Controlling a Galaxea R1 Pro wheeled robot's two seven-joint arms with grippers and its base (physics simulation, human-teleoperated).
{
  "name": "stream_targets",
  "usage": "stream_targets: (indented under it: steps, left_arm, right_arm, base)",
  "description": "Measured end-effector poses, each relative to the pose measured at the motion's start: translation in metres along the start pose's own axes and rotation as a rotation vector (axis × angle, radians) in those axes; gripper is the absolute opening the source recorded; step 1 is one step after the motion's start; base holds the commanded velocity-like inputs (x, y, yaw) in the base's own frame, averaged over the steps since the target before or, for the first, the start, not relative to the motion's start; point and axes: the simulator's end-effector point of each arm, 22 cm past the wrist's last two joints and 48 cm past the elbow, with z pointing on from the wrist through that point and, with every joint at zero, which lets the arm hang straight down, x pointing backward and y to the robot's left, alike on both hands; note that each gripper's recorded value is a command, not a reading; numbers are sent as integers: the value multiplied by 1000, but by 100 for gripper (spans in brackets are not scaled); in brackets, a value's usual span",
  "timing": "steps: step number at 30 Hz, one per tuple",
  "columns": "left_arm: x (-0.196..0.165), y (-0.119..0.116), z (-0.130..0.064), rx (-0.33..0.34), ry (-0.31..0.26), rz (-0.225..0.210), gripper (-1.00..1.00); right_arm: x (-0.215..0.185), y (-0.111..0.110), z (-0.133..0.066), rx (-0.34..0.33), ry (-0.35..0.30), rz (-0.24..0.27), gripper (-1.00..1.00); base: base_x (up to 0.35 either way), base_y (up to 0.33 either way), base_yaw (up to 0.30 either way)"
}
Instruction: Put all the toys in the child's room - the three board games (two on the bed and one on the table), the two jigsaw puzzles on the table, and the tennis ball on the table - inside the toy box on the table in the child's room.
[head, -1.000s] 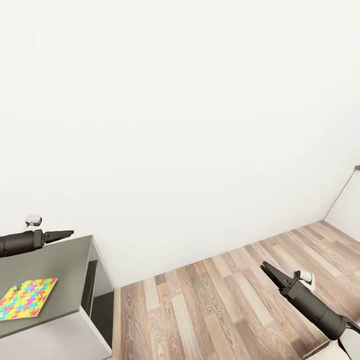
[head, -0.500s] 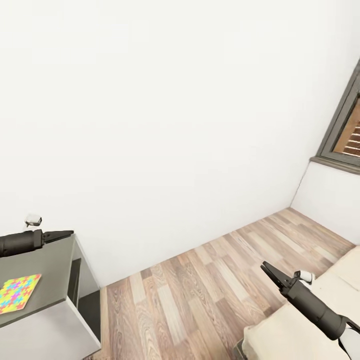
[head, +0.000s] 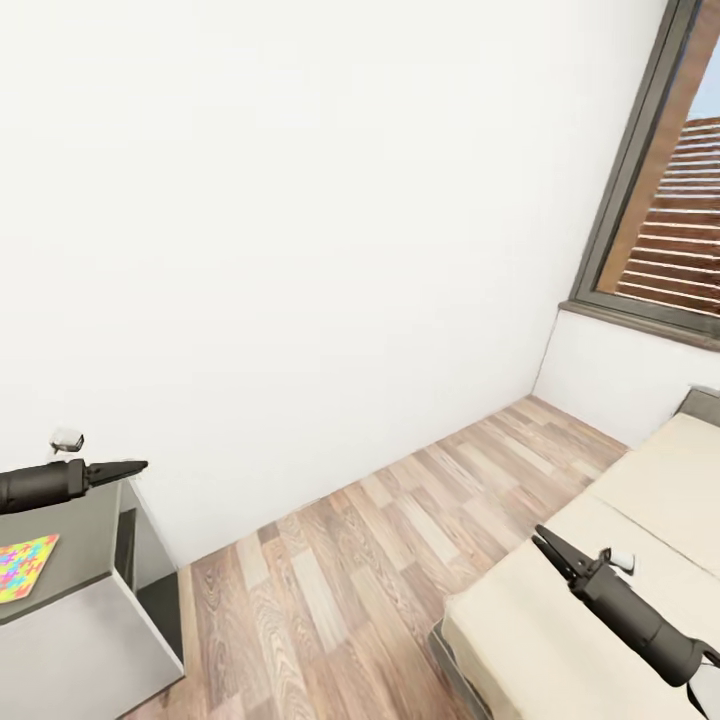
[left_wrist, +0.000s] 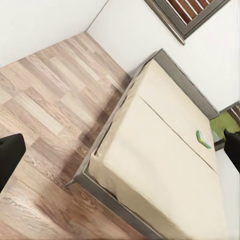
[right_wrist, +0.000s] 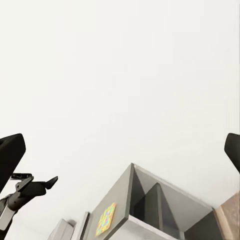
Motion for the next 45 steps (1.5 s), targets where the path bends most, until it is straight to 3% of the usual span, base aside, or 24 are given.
stream_targets:
  steps: [23,45]
  left_arm:
    - [-3,-5,-3,2,-6,9,100]
    - [-7,-12,-7,8,-17,23,100]
  right_arm:
    - [-3,2,-2,-2,-9,-1,100]
    - [-4,0,-5,3,-18,6,100]
  base:
    - [-28,-46,-279]
    - [0,-249,-271]
